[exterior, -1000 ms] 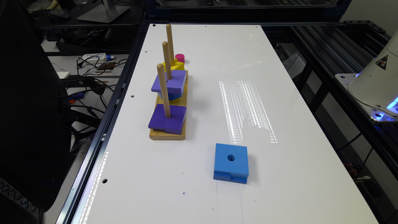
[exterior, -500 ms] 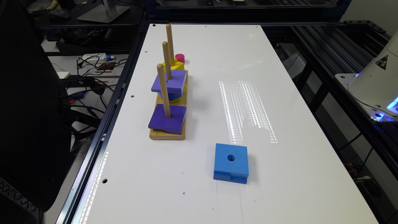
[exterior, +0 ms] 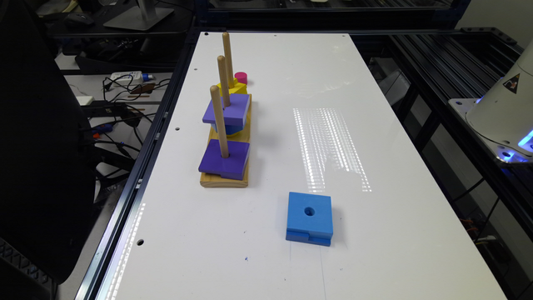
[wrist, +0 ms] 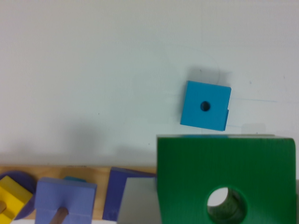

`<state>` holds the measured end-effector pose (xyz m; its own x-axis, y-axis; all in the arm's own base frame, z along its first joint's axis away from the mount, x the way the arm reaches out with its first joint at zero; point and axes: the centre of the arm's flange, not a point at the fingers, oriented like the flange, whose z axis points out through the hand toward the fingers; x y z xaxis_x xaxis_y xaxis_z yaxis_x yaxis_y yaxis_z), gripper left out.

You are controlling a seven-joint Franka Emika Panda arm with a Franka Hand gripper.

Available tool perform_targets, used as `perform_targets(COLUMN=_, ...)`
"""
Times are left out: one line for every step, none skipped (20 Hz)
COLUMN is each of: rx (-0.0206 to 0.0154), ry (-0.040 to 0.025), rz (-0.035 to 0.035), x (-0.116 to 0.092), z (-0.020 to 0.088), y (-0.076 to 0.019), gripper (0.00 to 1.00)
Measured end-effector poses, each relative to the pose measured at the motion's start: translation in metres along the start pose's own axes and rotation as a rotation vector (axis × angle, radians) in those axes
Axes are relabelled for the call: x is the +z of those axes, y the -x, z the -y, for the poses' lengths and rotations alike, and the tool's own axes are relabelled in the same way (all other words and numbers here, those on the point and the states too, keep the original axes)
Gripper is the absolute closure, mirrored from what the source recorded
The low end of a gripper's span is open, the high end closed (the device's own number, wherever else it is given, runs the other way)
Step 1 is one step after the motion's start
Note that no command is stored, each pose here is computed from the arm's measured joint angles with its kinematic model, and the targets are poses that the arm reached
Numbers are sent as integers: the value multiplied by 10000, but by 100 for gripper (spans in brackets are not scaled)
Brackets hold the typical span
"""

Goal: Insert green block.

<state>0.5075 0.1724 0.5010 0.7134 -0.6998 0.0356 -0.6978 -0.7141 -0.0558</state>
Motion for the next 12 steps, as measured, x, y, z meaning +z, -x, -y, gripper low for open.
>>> perform_targets(rx=3, ry=-2, rz=1, x=10, z=1, y=-9, gripper=100)
perform_targets(rx=9, ry=-11, rz=2, x=24, z=5, y=-20, gripper=100)
perform_targets(rx=15, ry=-17, rz=5, x=41, z=8, y=-33, gripper=100)
perform_targets(rx=20, ry=-23, rz=10, x=59, z=11, y=-49, gripper=100)
perform_targets(rx=25, ry=-32, rz=14, x=79, z=14, y=-66, gripper=100)
perform_targets(rx=29, ry=-42, rz=18, x=98, z=17, y=-84, gripper=100)
perform_targets(rx=33, ry=-53, rz=23, x=118, z=20, y=-102, gripper=100)
perform_targets(rx=35, ry=-59, rz=27, x=136, z=23, y=-115, gripper=100)
perform_targets(rx=35, ry=-59, rz=27, x=136, z=23, y=-115, gripper=100)
perform_targets(rx=43, ry=-77, rz=30, x=176, z=31, y=-147, gripper=100)
perform_targets(rx=47, ry=-90, rz=28, x=204, z=36, y=-169, gripper=100)
perform_targets(rx=49, ry=-96, rz=26, x=223, z=39, y=-184, gripper=100)
